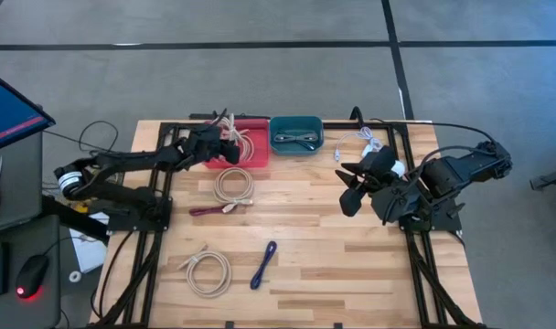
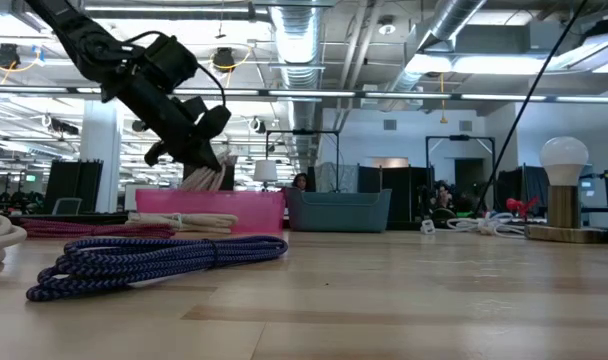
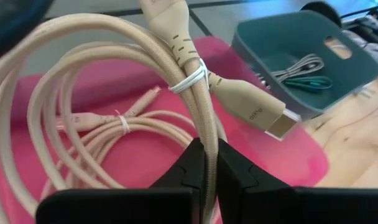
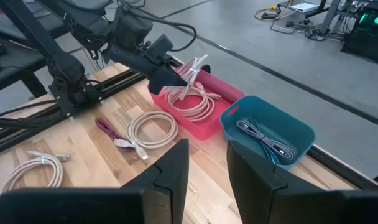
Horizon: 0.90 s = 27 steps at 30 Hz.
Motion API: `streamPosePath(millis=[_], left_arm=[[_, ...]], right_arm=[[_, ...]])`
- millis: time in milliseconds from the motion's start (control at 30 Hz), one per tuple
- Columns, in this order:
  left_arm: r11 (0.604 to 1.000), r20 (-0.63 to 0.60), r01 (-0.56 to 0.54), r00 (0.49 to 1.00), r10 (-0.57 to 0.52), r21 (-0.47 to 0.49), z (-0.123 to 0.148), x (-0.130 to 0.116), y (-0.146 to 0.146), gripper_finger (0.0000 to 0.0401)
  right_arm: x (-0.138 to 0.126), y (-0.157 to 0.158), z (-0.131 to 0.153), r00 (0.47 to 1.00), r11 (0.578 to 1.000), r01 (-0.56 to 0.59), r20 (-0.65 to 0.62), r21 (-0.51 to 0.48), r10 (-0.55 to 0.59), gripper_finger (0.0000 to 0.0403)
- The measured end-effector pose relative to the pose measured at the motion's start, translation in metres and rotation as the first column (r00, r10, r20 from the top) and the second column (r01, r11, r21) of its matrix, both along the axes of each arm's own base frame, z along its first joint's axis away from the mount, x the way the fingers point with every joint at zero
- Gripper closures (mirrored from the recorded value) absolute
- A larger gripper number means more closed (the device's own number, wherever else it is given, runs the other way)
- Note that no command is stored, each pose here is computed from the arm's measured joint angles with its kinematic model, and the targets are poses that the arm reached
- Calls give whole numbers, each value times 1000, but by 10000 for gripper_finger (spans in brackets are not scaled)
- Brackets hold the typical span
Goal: Pick & Place USB Port
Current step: Put the brown HDMI cable into the red bin, then put the black blue charger cable into the blue bin
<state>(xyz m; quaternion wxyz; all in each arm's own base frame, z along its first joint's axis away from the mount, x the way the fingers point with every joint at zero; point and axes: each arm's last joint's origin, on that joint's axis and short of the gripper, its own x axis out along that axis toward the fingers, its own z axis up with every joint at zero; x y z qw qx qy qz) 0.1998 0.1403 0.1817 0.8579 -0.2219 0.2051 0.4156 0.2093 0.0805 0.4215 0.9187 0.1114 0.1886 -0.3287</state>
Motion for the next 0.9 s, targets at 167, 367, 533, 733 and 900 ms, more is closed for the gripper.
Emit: streamPosePath(millis=[167,367,533,733,900], left_arm=[[1000,-13,-5,1000,5,-7,-4,1,1,380],[1000,9,-9,1000,8,11,-1,2,2,338],[1000,34,14,999,-14,10,0,4,2,307],[994,132,109,985,-107,-4,8,7,0,290],[974,243,212,944,-224,77,31,4,-6,294]], right_arm=[[0,0,0,1000,1000,0,0,0,0,301],[0,0,0,1000,1000,0,0,0,0,301],[0,0,0,1000,1000,0,0,0,0,301],[0,0,0,1000,1000,0,0,-1,0,301],[0,0,0,1000,1000,-2,-4,-2,2,301]])
